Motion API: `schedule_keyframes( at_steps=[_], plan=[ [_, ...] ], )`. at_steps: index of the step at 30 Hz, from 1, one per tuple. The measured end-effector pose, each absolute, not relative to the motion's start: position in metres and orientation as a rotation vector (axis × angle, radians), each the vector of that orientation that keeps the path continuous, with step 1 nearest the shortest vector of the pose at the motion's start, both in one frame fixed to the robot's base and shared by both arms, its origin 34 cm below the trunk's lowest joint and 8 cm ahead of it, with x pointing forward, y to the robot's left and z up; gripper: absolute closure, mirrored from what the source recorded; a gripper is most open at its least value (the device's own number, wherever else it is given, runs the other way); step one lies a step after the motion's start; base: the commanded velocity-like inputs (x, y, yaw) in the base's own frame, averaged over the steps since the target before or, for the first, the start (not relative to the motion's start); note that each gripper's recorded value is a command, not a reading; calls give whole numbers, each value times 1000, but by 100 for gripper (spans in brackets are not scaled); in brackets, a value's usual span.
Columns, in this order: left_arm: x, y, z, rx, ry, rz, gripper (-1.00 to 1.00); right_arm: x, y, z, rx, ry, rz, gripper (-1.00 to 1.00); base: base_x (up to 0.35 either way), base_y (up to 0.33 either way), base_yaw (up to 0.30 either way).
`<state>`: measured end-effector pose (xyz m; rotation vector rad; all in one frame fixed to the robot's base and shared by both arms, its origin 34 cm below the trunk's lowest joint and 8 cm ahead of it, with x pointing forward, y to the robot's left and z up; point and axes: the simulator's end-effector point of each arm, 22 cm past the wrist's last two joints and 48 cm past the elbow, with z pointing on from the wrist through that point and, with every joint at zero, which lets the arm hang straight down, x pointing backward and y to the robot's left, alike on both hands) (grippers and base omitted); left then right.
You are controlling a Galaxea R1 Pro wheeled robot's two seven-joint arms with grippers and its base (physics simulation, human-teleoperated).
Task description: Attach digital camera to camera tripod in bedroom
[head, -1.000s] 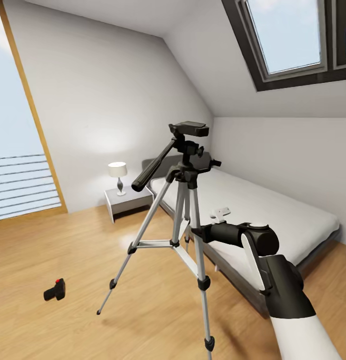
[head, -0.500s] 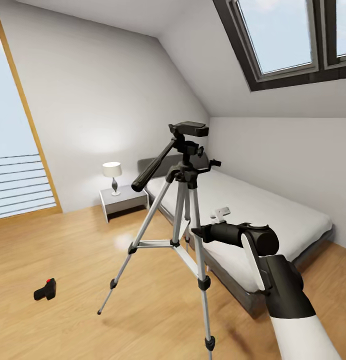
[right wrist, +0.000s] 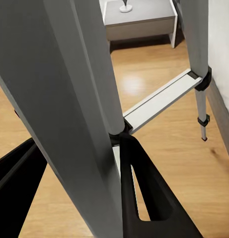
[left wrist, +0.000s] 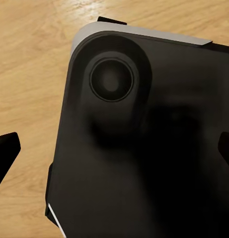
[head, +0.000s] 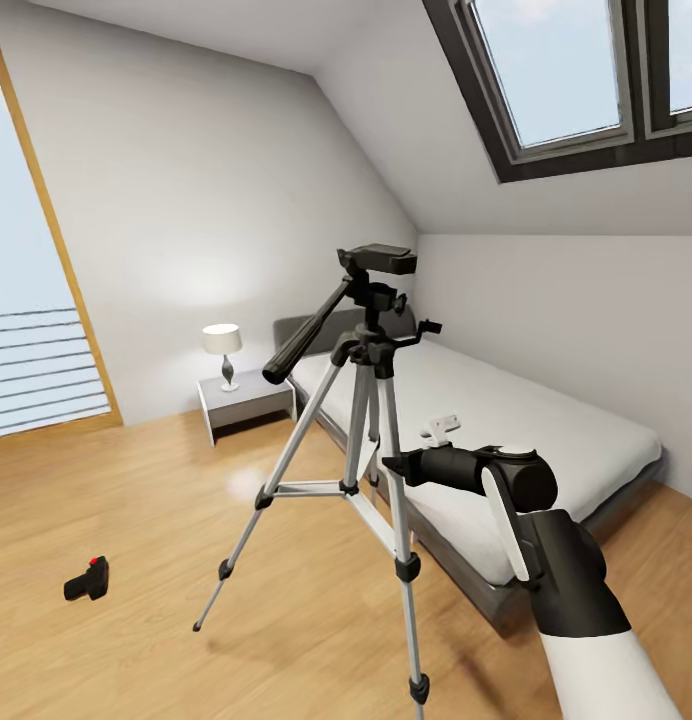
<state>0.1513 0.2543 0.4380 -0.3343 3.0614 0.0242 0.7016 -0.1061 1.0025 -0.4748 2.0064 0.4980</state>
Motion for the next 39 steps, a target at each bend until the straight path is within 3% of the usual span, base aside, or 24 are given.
schedule_keyframes(
  at_steps=[39],
  plan=[
    [152, 255, 438, -334, 3060, 25, -100, 716, -107, 955, -469, 2060, 510, 100, 0, 0, 0]
  ],
)
